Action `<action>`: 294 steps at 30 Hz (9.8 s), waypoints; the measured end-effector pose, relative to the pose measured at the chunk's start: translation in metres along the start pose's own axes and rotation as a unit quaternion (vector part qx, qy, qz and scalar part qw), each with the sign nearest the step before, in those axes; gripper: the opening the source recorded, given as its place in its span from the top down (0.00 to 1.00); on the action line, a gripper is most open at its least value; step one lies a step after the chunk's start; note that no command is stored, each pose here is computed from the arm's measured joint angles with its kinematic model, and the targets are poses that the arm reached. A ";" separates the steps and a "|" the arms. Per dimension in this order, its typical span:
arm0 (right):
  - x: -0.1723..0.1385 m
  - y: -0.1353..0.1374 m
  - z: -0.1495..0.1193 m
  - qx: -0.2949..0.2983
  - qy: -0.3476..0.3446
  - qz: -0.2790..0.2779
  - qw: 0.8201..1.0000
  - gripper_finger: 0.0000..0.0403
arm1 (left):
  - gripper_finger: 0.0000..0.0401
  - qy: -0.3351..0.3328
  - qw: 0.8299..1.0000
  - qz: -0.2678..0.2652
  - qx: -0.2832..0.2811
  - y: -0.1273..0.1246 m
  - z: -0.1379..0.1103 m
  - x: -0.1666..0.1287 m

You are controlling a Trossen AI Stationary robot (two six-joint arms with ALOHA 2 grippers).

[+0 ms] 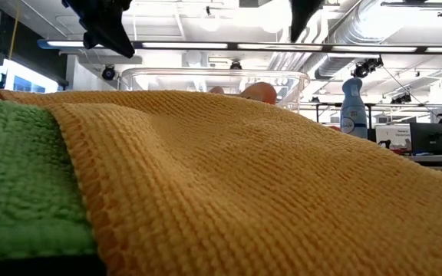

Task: Sort microfiber towel by color & place in baskets
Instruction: Put the green microfiber cloth into the bottom transparent bin

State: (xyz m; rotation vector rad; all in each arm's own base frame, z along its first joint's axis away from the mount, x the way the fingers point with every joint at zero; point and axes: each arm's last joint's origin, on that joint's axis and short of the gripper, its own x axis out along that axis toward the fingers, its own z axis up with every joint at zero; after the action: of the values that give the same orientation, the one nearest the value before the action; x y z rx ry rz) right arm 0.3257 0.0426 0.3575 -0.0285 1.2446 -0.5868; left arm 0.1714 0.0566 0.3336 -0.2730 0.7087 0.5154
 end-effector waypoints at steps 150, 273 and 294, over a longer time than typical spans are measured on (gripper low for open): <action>0.010 -0.039 -0.047 0.086 -0.439 0.155 0.881 0.81 | 1.00 -0.239 0.947 -0.087 0.195 -0.074 -0.001 -0.180; -0.070 0.107 -0.296 -0.027 0.045 0.207 0.977 1.00 | 1.00 -0.188 0.977 -0.089 0.038 -0.193 0.026 -0.087; 0.034 0.133 -0.295 -0.169 0.121 0.264 0.942 1.00 | 1.00 -0.190 0.977 -0.085 0.037 -0.193 0.026 -0.087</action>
State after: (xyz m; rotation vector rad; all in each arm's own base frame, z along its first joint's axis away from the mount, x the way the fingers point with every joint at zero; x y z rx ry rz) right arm 0.1216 0.2273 0.1834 0.0924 1.5067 0.0980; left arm 0.2334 -0.1258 0.4243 -0.1569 0.3270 0.3619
